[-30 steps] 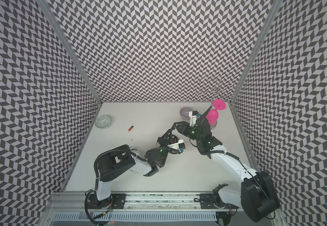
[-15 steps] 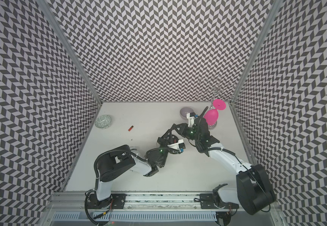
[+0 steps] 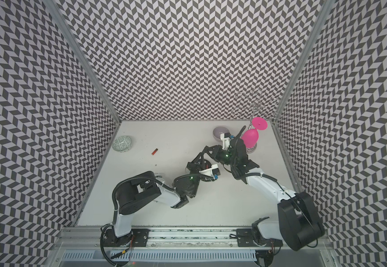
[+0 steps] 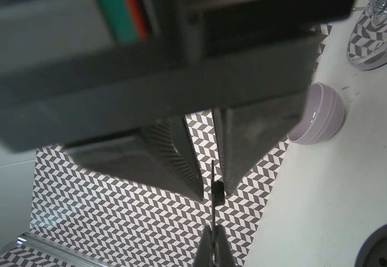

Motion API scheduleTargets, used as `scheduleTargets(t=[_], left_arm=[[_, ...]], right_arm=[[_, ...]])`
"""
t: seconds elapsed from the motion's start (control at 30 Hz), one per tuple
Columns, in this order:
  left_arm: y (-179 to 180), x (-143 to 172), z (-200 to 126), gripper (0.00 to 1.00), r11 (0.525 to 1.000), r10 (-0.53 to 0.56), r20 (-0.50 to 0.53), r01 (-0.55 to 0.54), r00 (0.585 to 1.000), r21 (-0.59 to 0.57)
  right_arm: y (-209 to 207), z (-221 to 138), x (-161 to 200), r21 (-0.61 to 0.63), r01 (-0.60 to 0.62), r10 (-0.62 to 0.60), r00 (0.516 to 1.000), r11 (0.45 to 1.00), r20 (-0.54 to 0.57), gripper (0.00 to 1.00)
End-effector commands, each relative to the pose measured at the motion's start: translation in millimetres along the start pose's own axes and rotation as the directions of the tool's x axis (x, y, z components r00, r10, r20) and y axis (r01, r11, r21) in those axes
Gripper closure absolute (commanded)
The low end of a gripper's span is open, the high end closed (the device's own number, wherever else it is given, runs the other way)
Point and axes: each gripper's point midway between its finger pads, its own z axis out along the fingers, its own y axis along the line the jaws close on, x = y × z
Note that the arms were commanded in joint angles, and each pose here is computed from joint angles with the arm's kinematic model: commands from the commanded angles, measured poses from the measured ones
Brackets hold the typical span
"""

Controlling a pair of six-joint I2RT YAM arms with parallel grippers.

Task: Insert the battery into the alarm
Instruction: Pick up the cover from the center of the board.

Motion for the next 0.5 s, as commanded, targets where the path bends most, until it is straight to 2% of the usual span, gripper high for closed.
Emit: scheduleTargets(t=[0.0,0.47], left_arm=[[60.7,1.5,-5.5,1.00,0.950,-0.216,0.022,0.215,0.976,-0.227],[58.0,1.7,-4.4,1.00,0.954,-0.199,0.009,0.196,0.980,-0.228]], right_arm=[[19.4,-5.4,-6.4,-0.067,0.026,-0.024,0.999,0.997,0.022,0.78],[17.8,-4.7,-5.8,-0.064,0.019,-0.017,1.000,0.998,0.019,0.92]])
